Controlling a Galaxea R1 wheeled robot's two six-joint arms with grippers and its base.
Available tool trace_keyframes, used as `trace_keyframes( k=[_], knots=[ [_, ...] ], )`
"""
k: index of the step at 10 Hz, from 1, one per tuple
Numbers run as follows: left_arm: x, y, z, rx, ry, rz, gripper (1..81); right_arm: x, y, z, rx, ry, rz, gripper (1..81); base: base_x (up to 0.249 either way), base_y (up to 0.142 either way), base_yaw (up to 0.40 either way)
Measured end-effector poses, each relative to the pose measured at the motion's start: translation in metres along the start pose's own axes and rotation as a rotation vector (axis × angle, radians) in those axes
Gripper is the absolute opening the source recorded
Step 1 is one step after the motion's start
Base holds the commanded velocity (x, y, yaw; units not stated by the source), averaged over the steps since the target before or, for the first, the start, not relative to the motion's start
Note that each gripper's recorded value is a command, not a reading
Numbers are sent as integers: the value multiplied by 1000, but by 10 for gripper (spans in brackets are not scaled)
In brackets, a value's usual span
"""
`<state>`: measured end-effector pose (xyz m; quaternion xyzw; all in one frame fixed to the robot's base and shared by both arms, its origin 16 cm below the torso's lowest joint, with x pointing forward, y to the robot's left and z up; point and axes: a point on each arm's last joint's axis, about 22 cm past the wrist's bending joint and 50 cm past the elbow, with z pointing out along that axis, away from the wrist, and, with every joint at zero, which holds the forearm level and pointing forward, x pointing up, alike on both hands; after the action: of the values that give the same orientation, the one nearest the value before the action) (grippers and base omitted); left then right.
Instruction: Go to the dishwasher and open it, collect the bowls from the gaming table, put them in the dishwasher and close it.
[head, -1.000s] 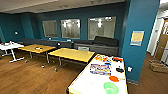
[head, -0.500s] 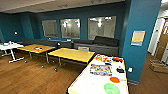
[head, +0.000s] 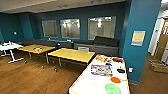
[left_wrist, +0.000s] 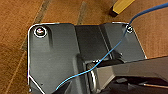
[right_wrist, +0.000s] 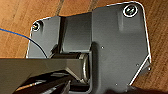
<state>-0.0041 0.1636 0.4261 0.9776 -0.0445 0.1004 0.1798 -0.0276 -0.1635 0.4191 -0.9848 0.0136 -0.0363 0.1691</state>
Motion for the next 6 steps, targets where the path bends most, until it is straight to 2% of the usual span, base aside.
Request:
trace_keyframes(
  k=[2, 3, 5, 6],
  knots=[
    [2, -18, -4, 24, 2, 5, 811, 4, -19, 4, 25, 7, 0, 811, 0, 92, 0],
    [-2, -19, -5, 27, -4, 4, 811, -2, -19, 4, 26, -1, 2, 811, 0, 81, 0],
    [-2, -3, -1, 5, -2, 0, 811, -1, -3, 1, 4, 1, 1, 811, 0, 78, 0],
    [-3, -6, -2, 9, -3, 0, 811, -2, -7, 2, 8, 0, 2, 811, 0, 74, 0]
  ],
)
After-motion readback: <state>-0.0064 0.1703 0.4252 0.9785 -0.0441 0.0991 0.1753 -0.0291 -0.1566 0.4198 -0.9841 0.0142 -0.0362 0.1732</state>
